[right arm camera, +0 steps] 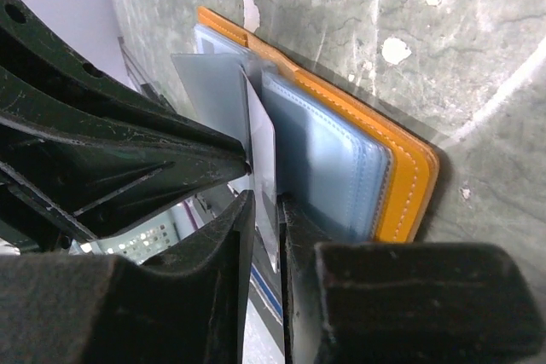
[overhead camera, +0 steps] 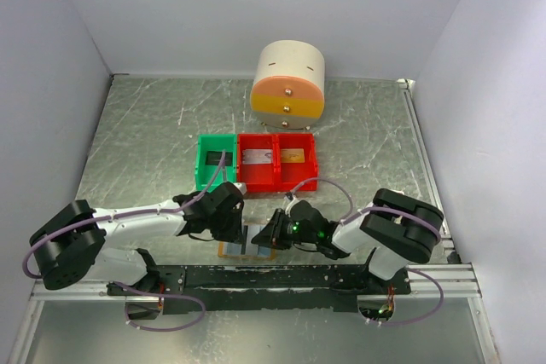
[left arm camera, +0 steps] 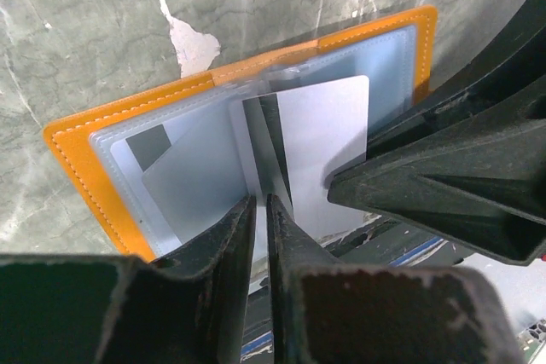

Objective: Take the credit cards out of the card holder

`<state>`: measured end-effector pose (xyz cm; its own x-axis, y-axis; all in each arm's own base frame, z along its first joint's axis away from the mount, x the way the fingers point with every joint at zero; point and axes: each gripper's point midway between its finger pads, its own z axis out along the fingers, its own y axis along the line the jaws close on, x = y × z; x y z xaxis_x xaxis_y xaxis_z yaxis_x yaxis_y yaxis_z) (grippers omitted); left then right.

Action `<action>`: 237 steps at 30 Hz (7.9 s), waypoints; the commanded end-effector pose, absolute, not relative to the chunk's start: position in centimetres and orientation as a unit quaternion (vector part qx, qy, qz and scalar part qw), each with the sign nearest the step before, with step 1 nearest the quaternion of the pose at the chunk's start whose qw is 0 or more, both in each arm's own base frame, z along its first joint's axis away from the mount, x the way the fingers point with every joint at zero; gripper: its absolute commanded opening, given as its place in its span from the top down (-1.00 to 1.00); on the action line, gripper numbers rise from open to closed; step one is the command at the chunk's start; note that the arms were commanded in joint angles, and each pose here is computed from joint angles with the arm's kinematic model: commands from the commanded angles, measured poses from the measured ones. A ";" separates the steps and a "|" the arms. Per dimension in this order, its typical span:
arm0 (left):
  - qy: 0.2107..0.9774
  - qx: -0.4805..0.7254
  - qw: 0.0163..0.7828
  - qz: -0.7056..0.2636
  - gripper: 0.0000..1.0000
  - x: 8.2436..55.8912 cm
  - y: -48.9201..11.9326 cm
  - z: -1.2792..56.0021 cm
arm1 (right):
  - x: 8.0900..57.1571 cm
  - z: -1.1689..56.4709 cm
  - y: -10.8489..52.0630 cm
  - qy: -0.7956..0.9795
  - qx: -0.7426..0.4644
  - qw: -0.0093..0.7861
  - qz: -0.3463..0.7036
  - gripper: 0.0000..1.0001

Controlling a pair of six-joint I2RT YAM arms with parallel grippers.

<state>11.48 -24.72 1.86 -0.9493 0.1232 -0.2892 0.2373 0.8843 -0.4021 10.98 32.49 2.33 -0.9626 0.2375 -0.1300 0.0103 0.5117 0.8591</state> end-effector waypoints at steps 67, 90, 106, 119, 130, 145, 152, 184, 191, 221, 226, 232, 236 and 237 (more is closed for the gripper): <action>0.872 -0.066 0.481 -0.068 -1.00 23.6 -7.5 19.4 | 18.9 17.3 29.2 0.766 -0.385 0.506 0.093 1.00; 0.857 -0.086 0.505 -0.051 -1.00 23.0 -6.0 19.6 | 32.7 13.7 31.4 0.712 -0.553 0.433 0.001 1.00; 0.858 -0.077 0.504 -0.056 -1.00 23.1 -6.3 19.5 | 37.9 9.8 31.9 0.658 -0.616 0.419 -0.109 1.00; 0.860 -0.076 0.502 -0.056 -1.00 23.1 -6.4 19.4 | 41.0 7.0 31.7 0.640 -0.621 0.428 -0.144 1.00; 0.864 -0.066 0.496 -0.057 -1.00 23.3 -6.7 19.1 | 39.8 4.4 30.6 0.645 -0.636 0.401 -0.136 0.76; 0.866 -0.063 0.493 -0.059 -0.99 23.3 -6.9 18.9 | 38.6 4.6 30.6 0.651 -0.639 0.395 -0.108 0.14; 0.867 -0.060 0.491 -0.060 -0.99 23.3 -7.0 18.8 | 38.5 5.8 30.7 0.654 -0.631 0.407 -0.094 0.06; 0.872 -0.073 0.482 -0.046 -0.99 23.4 -6.6 18.3 | 27.7 17.9 28.2 0.826 -0.118 0.478 0.276 -1.00; 0.876 -0.075 0.474 -0.040 -0.99 23.5 -6.6 18.0 | 25.1 15.6 29.7 0.848 -0.086 0.419 0.312 -0.92; 0.880 -0.080 0.467 -0.040 -1.00 23.6 -6.7 17.7 | 17.0 8.8 33.7 0.919 -0.050 0.363 0.144 -0.57; 0.878 -0.080 0.471 -0.044 -0.99 23.5 -6.7 17.9 | 16.6 9.1 35.0 0.923 -0.048 0.350 0.153 -0.46; 0.880 -0.080 0.466 -0.039 -1.00 23.6 -6.7 17.8 | 15.8 8.3 36.1 0.926 -0.056 0.334 0.165 -0.32; 0.878 -0.090 0.468 -0.032 -1.00 23.6 -6.3 17.9 | 15.4 7.2 37.2 0.930 -0.074 0.321 0.162 -0.26; 0.878 -0.092 0.470 -0.029 -0.99 23.5 -6.2 17.9 | 15.3 7.0 37.5 0.931 -0.077 0.318 0.161 -0.25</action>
<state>23.26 -6.84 16.91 -0.5760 -0.1605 -0.8015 -0.0941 0.9870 -0.1301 15.60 35.85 7.25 -0.7782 -0.0335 -0.6271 -0.2324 0.9431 0.2380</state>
